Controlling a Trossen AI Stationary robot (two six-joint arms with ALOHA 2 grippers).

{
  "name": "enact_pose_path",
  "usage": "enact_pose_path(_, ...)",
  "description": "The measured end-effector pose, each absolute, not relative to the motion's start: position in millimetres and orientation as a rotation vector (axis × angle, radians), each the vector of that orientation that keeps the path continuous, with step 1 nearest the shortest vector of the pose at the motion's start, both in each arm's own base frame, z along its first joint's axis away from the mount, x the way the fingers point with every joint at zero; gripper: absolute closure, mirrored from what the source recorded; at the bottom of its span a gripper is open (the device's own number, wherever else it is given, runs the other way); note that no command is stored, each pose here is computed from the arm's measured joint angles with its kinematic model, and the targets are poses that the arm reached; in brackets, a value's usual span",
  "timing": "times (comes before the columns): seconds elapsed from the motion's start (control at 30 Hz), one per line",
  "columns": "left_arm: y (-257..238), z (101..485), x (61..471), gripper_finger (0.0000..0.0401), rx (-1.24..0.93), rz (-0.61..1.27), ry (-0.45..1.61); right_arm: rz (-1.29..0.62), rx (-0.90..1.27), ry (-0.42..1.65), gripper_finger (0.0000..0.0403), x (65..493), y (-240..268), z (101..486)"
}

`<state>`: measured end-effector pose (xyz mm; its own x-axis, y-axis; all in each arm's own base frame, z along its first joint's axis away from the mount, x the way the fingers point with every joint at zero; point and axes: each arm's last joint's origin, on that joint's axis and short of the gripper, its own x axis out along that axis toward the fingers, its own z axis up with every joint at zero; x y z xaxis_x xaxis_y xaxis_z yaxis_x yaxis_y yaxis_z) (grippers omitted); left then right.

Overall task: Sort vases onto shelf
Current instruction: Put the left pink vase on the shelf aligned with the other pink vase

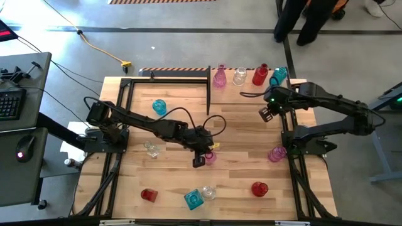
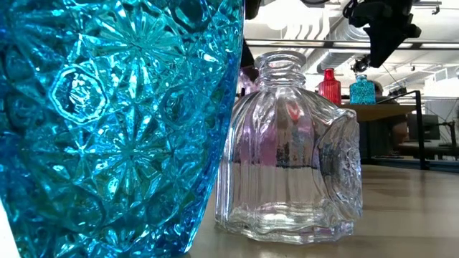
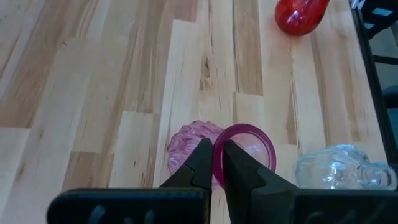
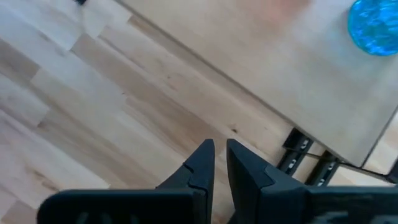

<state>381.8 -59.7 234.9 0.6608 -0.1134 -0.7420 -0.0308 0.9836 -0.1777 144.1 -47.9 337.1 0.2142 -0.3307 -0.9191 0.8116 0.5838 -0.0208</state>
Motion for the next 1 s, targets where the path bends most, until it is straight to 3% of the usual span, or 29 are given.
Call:
enact_pose_path(0.33,-60,256,386,0.0396,-0.145,-0.070,0.842,-0.732,0.486,1.100,0.0362,149,-38,337)
enact_pose_path(0.83,-60,284,391,0.0396,-0.092,-0.096,0.798,-0.593,0.436,1.022,0.0201,162,-21,341)
enact_pose_path(1.0,-56,285,391,0.0396,-0.095,-0.087,0.795,-0.510,0.402,0.963,0.0172,170,-11,344)
